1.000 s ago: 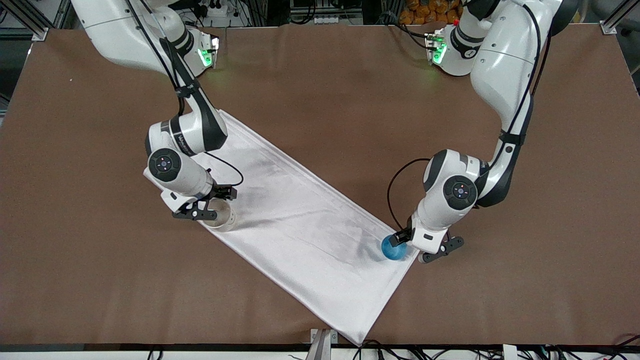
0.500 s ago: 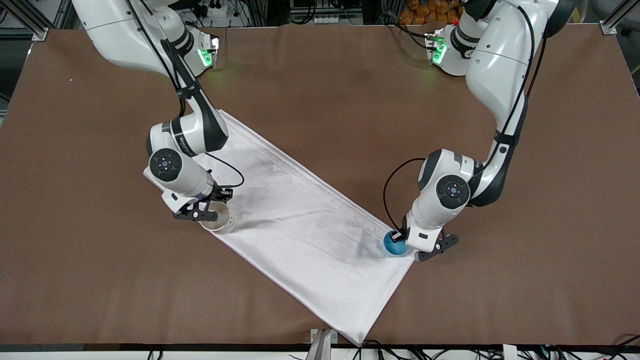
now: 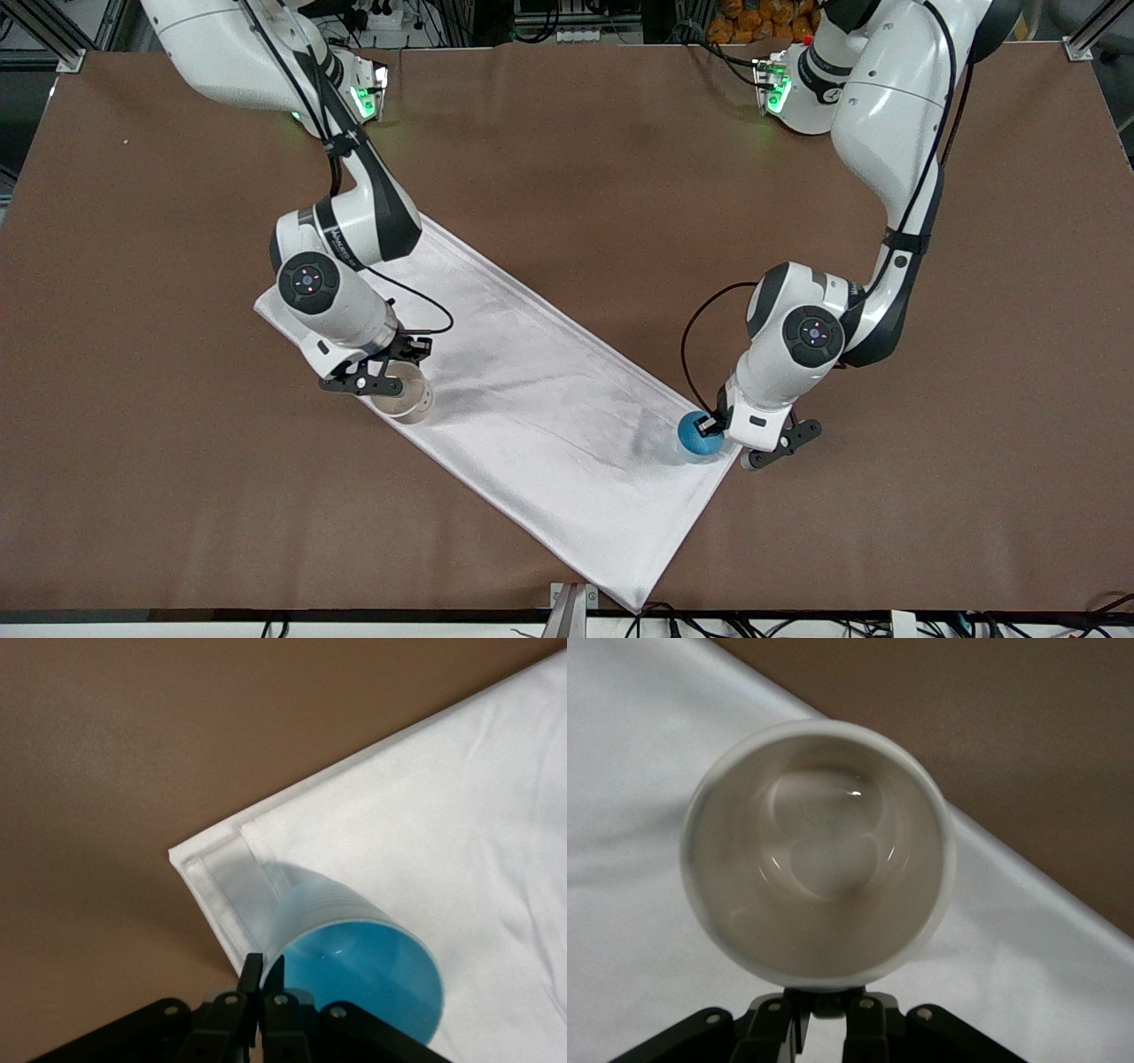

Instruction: Place blue cup into white mug on table

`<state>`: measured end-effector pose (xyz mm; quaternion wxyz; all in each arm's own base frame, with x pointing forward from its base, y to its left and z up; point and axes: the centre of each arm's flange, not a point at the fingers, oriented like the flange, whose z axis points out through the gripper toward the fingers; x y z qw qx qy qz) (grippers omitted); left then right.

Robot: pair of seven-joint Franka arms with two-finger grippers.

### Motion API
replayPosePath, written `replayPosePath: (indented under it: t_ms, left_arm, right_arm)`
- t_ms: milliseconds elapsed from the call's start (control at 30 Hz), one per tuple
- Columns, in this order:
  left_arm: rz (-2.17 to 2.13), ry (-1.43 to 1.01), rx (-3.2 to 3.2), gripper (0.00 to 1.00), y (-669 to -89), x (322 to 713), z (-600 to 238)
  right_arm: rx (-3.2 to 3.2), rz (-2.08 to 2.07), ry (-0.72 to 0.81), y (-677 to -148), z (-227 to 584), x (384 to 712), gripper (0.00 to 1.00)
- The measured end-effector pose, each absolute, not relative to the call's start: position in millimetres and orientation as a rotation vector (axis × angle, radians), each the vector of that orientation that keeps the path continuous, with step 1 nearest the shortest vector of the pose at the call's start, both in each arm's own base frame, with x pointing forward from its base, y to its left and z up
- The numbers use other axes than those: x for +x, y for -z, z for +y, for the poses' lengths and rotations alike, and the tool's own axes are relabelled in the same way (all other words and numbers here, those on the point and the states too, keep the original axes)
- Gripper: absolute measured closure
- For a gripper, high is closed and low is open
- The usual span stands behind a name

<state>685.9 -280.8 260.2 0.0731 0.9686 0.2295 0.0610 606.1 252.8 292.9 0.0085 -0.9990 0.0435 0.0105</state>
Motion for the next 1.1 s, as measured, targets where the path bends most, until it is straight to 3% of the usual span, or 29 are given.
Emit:
replayPosePath:
  t_ms: [233, 633, 1100]
  left_arm:
    - [0.692, -0.135, 2.936, 0.96, -269, 682, -280]
    - [0.667, 0.008, 3.024, 0.96, -303, 663, -275]
    - [0.615, 0.057, 3.079, 0.96, -304, 626, -277]
  right_arm:
    - [-3.105, 0.182, 0.0, -318, 312, 593, 0.81]
    - [-3.069, 0.161, 0.049, -335, 439, 533, 0.81]
    - [-3.071, 0.105, 0.028, -300, 563, 447, 0.81]
